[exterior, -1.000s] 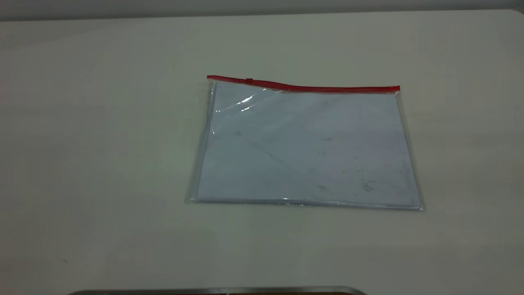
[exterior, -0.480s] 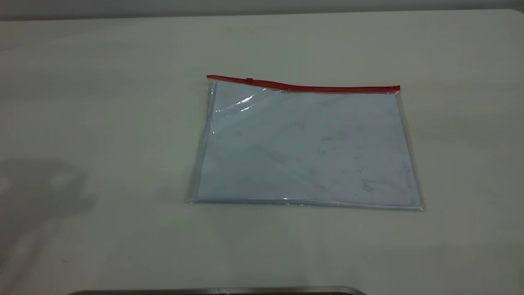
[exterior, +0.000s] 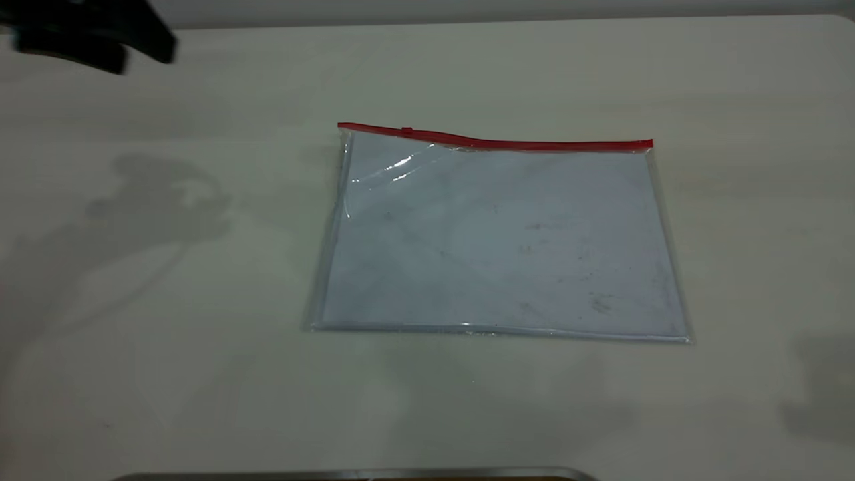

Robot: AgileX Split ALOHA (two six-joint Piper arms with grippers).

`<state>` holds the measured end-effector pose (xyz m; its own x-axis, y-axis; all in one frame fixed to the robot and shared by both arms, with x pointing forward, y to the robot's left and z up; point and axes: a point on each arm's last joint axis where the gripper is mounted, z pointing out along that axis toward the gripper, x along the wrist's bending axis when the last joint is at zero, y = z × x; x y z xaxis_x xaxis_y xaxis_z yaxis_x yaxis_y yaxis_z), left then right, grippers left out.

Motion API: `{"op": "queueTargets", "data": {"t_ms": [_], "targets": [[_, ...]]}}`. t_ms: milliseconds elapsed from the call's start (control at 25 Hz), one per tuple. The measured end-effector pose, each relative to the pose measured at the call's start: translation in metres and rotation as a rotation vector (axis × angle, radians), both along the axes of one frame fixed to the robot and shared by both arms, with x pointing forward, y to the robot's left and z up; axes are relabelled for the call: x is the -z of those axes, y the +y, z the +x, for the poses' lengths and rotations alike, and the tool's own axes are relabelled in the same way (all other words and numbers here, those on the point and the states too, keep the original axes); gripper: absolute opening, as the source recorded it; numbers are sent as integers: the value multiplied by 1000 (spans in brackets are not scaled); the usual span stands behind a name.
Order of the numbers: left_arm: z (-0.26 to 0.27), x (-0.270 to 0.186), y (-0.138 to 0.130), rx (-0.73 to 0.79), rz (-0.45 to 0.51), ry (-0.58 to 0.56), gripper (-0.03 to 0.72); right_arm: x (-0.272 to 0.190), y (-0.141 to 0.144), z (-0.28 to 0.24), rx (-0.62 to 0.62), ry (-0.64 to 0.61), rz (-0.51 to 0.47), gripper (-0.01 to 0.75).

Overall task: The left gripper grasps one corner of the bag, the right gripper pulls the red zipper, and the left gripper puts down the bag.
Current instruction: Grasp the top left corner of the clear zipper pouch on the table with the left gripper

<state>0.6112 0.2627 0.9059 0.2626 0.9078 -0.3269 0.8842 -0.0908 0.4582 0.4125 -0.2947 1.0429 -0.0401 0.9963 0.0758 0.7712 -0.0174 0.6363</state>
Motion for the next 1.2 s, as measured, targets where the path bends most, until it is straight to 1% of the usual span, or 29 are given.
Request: {"op": "queueTargets", "data": {"t_ms": [160, 280, 400, 560, 720, 920, 1200], "targets": [[25, 28, -9, 73, -64, -25, 580, 14, -2, 32, -4, 37, -16, 557], [33, 47, -22, 145, -104, -38, 580, 25, -3, 51, -1, 72, -19, 557], [37, 64, -38, 210, -114, -60, 580, 35, -4, 66, -1, 112, -20, 550], [38, 83, -57, 269, -126, -81, 580, 45, -5, 77, -5, 131, -27, 550], [39, 97, -68, 280, -136, -97, 580, 49, -5, 80, -14, 135, -35, 548], [46, 113, -73, 261, -155, -111, 580, 48, -5, 81, -18, 129, -39, 548], [48, 135, -78, 249, -195, -80, 580, 48, -5, 81, -17, 125, -39, 547]]}}
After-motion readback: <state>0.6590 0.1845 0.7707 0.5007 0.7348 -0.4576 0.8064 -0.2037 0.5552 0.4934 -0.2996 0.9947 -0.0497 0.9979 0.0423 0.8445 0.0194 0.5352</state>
